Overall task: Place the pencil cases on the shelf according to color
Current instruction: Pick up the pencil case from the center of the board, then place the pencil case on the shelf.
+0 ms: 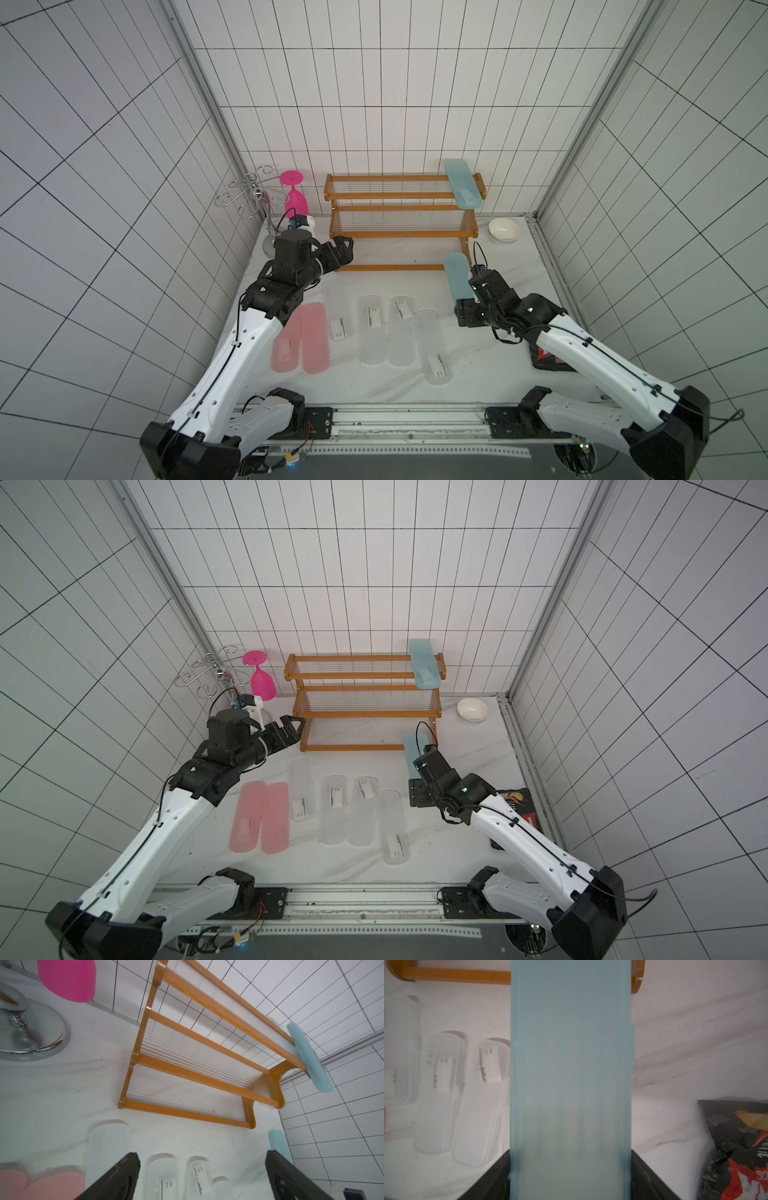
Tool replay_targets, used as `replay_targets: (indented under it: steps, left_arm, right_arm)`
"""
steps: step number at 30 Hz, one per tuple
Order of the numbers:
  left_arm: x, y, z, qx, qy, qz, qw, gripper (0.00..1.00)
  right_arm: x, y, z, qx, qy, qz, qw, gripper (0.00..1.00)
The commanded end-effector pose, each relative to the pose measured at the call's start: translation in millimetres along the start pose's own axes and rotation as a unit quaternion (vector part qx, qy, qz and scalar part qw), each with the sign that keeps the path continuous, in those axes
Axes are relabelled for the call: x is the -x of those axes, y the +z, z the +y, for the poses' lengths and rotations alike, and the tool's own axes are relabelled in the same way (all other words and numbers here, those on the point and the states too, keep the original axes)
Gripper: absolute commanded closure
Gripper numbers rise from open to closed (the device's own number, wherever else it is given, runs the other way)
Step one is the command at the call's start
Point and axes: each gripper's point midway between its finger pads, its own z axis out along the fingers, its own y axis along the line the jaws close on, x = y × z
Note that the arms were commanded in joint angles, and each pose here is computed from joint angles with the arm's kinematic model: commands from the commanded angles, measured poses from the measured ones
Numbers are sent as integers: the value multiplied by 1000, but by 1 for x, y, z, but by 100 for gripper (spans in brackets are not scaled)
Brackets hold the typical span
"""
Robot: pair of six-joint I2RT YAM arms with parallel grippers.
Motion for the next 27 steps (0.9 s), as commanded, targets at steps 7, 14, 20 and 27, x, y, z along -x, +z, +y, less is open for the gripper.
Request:
replay_targets:
  steps: [7,14,20,27]
  left_arm:
    - [33,5,-21,-25,18,-30,999,2]
    - [37,21,-19,-20,23,-26,999,1]
    - [38,34,-19,-26,24,-26,999,1]
    - [27,51,-8,-12,23,-12,1000,1]
  right_arm:
    - [88,-53,49,70,-22,-62,995,52]
    - [152,-61,77,81,-44,-95,991,52]
    - [201,-43,87,72,-53,-117,989,56]
    - [255,-18,77,46,-16,-151,987,56]
